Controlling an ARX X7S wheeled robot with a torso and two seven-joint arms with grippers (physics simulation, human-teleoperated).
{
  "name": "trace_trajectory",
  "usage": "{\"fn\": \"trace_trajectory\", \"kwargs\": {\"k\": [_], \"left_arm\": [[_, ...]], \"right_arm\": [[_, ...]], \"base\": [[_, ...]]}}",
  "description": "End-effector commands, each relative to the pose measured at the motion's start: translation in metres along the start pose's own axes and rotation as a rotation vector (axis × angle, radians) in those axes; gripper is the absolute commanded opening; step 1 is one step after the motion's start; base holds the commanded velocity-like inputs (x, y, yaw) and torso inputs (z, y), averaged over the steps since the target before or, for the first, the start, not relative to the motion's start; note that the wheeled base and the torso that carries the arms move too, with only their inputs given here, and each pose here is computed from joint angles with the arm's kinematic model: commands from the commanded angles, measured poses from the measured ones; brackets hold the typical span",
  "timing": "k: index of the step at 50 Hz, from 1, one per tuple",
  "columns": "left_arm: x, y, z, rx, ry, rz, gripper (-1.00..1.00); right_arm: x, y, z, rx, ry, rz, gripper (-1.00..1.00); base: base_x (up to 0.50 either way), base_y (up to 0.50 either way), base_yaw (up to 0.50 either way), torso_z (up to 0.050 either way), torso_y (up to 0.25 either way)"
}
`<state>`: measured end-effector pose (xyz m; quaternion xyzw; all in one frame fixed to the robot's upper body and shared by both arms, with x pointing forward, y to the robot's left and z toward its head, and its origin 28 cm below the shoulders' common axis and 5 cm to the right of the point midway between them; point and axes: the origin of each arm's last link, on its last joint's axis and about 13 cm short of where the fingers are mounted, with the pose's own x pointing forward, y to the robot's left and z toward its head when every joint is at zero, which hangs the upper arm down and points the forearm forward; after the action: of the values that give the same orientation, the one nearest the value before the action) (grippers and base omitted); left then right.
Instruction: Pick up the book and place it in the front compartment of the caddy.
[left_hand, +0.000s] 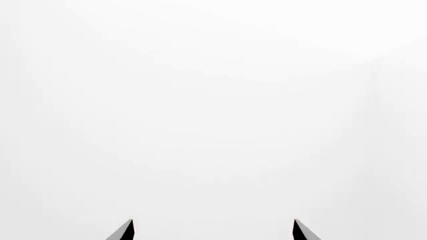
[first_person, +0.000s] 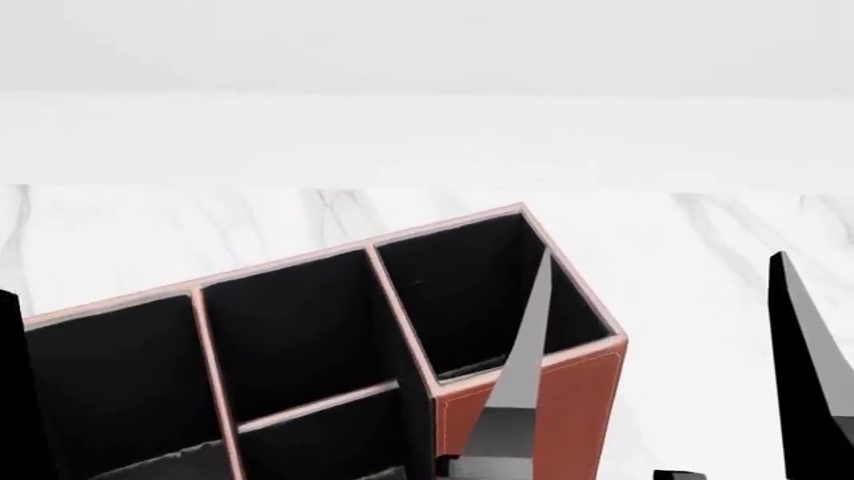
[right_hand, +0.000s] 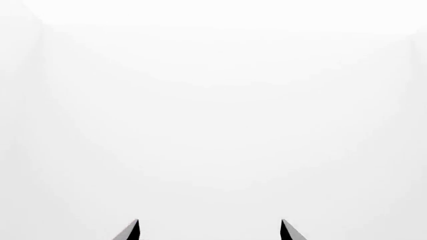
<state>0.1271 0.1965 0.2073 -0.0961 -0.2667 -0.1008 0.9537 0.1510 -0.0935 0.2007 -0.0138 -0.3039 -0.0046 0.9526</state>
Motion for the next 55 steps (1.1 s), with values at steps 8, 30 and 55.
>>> {"fn": "trace_trajectory", "kwargs": {"k": [8, 30, 55], "left_arm": [[0.018, -0.014, -0.01, -0.335, 0.173, -0.337, 1.0], [0.001, -0.034, -0.049, -0.092, 0.525, -0.723, 1.0], [-0.002, -0.036, -0.07, -0.005, 0.8, -0.881, 1.0]], "right_arm": [[0.001, 0.002, 0.001, 0.018, -0.042, 0.011, 1.0], [0.002, 0.001, -0.001, 0.023, -0.028, 0.009, 1.0], [0.002, 0.002, 0.001, 0.013, -0.027, 0.017, 1.0]], "base": [[0.0, 0.0, 0.0, 0.0, 0.0], [0.0, 0.0, 0.0, 0.0, 0.0], [0.0, 0.0, 0.0, 0.0, 0.0]]}}
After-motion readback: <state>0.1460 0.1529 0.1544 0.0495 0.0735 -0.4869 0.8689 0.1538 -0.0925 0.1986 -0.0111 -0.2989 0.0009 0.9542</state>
